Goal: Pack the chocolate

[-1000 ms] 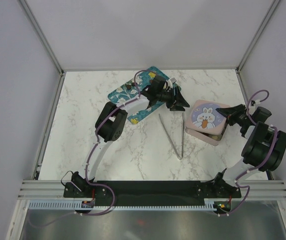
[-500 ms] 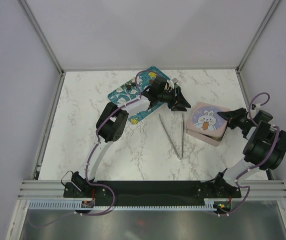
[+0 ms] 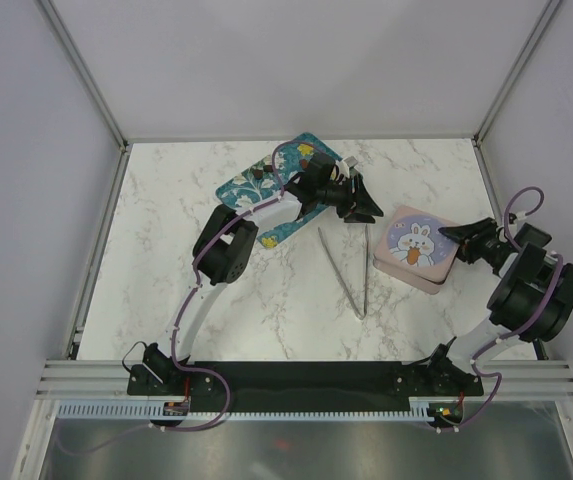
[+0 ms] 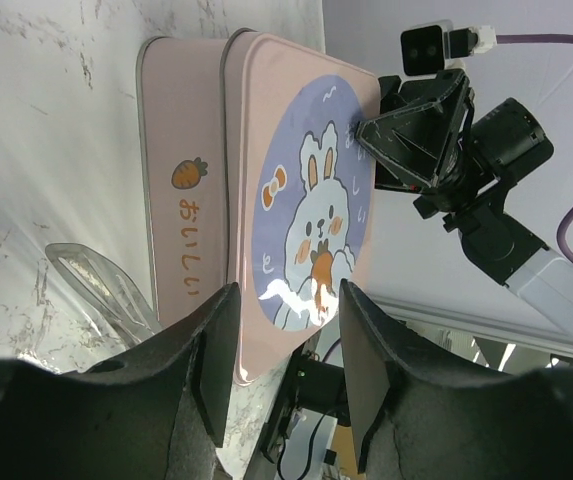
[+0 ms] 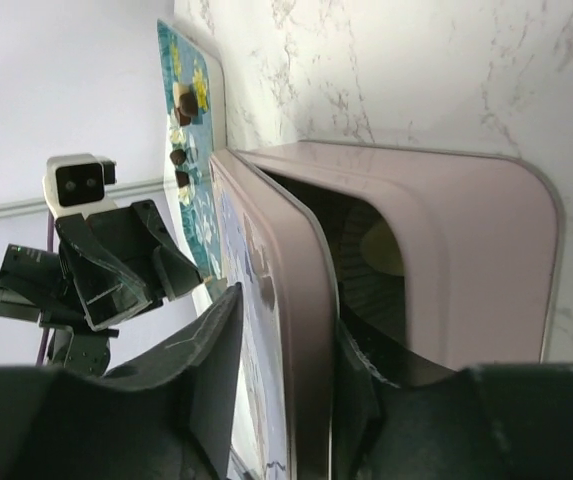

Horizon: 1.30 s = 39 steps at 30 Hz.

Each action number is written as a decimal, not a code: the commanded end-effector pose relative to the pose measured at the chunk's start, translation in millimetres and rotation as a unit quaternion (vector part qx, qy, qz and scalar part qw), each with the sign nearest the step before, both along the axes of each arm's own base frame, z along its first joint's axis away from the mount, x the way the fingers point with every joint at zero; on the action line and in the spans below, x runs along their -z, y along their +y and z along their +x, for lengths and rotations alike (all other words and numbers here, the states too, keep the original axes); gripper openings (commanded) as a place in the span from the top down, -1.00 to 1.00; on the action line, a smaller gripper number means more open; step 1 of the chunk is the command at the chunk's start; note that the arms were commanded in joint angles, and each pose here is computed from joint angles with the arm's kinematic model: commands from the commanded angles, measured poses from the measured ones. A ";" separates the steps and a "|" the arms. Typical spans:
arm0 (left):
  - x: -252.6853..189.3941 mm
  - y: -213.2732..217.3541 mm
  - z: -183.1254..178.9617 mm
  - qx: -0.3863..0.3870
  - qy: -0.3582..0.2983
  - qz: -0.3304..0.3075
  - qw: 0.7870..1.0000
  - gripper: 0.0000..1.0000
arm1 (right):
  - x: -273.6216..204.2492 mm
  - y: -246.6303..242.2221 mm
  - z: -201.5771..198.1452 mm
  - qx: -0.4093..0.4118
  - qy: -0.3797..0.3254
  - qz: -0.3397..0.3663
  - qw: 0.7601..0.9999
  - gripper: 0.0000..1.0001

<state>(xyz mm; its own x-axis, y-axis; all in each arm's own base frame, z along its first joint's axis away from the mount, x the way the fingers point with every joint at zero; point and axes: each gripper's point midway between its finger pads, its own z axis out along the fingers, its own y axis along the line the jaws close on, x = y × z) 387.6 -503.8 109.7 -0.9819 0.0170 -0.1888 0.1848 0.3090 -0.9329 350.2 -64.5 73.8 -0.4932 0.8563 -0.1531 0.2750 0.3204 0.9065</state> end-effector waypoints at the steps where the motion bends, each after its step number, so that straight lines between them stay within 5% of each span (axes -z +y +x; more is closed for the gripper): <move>1: -8.0 -6.8 -6.1 0.014 -0.004 -0.020 1.000 -0.02 | -9.8 -18.0 4.3 0.012 -0.016 -0.049 0.999 0.10; 12: -2.5 -9.7 -11.0 0.020 -0.007 -0.017 1.000 0.03 | -14.9 -35.1 6.1 0.024 0.003 -0.086 0.996 -0.05; 24: 3.3 -12.0 -8.0 0.015 -0.006 -0.014 1.000 0.05 | -14.4 -70.7 -5.0 0.048 0.110 -0.177 0.977 -0.13; 39: 5.0 -23.8 -3.3 0.014 -0.021 -0.019 0.999 0.07 | -21.5 -72.7 -16.1 0.068 0.135 -0.195 0.969 -0.20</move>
